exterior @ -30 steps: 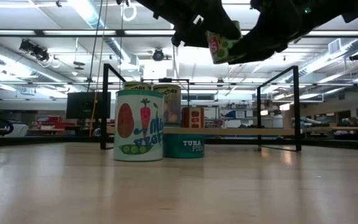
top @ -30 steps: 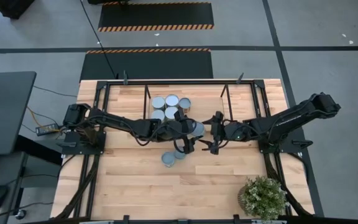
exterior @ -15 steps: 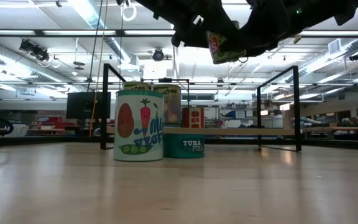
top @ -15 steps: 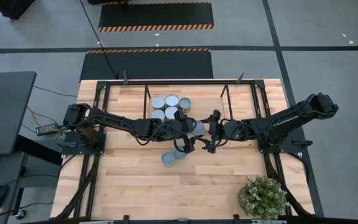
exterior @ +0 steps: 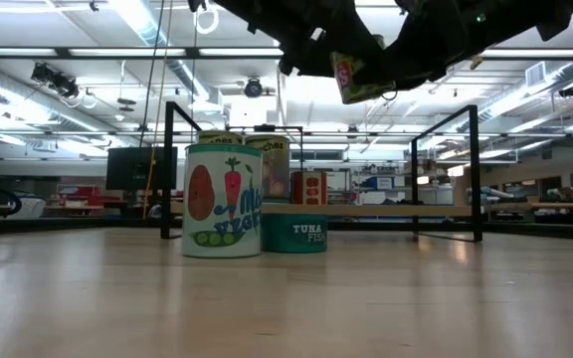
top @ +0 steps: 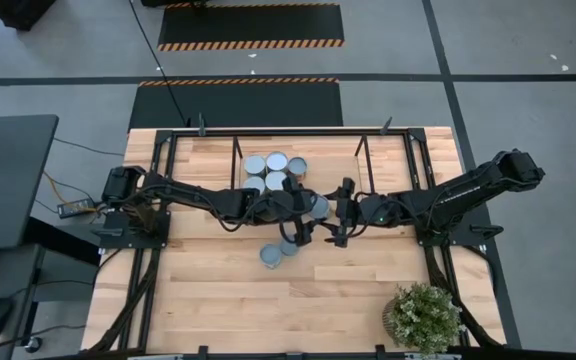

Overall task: Pick and place cans onto a shelf
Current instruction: Put the canned peas on the shelf

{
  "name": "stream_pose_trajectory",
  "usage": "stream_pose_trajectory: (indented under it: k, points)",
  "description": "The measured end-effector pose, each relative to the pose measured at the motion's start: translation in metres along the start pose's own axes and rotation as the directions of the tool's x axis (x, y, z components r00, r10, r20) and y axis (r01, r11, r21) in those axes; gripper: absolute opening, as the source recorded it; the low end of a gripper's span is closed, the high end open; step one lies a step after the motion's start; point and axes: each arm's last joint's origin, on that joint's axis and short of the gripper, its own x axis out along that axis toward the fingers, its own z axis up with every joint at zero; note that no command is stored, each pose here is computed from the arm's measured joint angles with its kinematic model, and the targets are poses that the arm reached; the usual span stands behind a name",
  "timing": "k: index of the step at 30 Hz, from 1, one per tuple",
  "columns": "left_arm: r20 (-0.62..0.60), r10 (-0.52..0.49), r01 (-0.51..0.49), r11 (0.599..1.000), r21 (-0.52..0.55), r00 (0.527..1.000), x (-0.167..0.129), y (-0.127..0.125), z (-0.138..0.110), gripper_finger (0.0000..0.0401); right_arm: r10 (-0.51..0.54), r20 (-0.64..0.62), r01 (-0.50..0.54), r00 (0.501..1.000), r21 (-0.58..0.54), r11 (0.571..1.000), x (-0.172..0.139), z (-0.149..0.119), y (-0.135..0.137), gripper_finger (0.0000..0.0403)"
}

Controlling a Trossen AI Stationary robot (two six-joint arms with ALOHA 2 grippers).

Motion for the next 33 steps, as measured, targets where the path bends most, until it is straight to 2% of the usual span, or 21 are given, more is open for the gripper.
stream_pose_trajectory:
  k: [9, 19, 24, 29, 33]
  points:
    - [-0.017, -0.095, 0.095, 0.995, 0.002, 0.995, 0.004, 0.011, -0.001, 0.0318, 0.025, -0.036, -0.024, 0.999, 0.018, 1.000, -0.001, -0.004, 0.003, 0.0309]
    - [0.016, -0.085, 0.084, 0.995, 0.053, 0.996, 0.004, 0.015, 0.008, 0.0318, 0.007, -0.046, -0.005, 0.999, 0.037, 0.999, 0.001, -0.004, -0.002, 0.0309]
    - [0.033, -0.086, 0.085, 0.996, 0.021, 0.996, 0.003, 0.015, 0.016, 0.0318, 0.008, -0.052, -0.006, 0.999, 0.036, 0.999, 0.001, -0.005, -0.002, 0.0309]
    - [0.049, -0.084, 0.088, 0.993, -0.077, 0.995, 0.000, 0.016, 0.021, 0.0318, 0.009, -0.082, -0.007, 0.997, 0.029, 1.000, 0.001, -0.010, -0.002, 0.0309]
    - [0.021, -0.086, 0.087, 0.995, -0.058, 0.996, 0.001, 0.015, 0.017, 0.0318, 0.012, -0.068, -0.009, 0.998, 0.035, 0.999, 0.001, -0.008, -0.002, 0.0309]
